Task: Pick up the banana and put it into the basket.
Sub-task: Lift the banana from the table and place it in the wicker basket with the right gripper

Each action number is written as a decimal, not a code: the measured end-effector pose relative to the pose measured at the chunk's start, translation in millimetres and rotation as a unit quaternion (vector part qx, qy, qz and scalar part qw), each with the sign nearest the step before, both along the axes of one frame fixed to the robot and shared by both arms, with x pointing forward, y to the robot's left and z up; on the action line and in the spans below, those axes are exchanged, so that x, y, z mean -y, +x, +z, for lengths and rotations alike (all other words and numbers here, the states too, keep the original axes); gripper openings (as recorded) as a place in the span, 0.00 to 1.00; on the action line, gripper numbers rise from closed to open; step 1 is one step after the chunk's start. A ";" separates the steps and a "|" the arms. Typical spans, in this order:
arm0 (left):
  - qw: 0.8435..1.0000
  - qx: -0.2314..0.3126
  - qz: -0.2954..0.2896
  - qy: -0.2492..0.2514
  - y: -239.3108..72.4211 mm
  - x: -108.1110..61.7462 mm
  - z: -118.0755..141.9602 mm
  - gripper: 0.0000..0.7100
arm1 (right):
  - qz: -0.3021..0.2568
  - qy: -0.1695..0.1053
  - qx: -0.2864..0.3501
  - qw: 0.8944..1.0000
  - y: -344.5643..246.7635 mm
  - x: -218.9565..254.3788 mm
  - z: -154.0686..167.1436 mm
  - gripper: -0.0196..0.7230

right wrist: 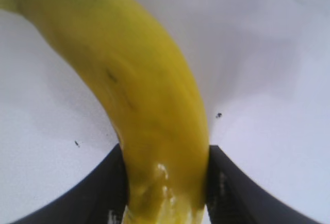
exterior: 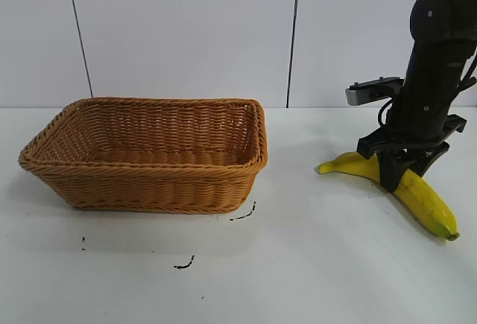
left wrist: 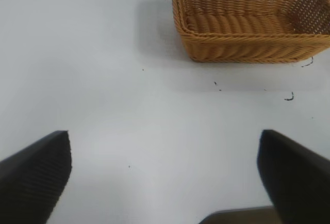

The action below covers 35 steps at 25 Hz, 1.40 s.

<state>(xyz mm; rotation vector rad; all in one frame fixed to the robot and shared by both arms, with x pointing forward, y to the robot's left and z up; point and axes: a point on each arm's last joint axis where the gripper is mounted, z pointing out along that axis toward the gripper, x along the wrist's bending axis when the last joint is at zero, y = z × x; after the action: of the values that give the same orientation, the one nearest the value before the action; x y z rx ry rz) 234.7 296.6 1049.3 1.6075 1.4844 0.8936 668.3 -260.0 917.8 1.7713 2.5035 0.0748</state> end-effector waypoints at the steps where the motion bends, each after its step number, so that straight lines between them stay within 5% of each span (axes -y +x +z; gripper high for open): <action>1: 1.000 0.000 0.000 0.000 0.0 0.0 0.0 0.98 | -0.003 0.001 0.005 1.000 3.1 -0.3 15.2 0.45; 10: 1.000 0.000 0.000 0.000 0.0 0.0 0.0 0.98 | -0.005 0.026 0.110 0.994 27.4 -9.1 123.7 0.45; 23: 1.000 0.000 0.000 0.000 0.0 0.0 0.0 0.98 | 0.195 -0.007 0.153 0.969 8.0 -115.9 148.3 0.45; 27: 1.000 0.000 0.000 0.000 0.0 0.0 0.0 0.98 | 0.249 0.004 0.182 0.951 -4.9 -160.1 150.5 0.45; 35: 1.000 0.000 0.000 0.000 0.0 0.0 0.0 0.98 | 0.355 0.027 0.252 0.900 -24.8 -240.6 136.3 0.45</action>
<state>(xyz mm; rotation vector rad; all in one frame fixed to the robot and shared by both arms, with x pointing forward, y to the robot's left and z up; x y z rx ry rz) 234.7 296.6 1049.3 1.6075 1.4844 0.8936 643.6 -19.4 1054.0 0.6221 2.5768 0.5608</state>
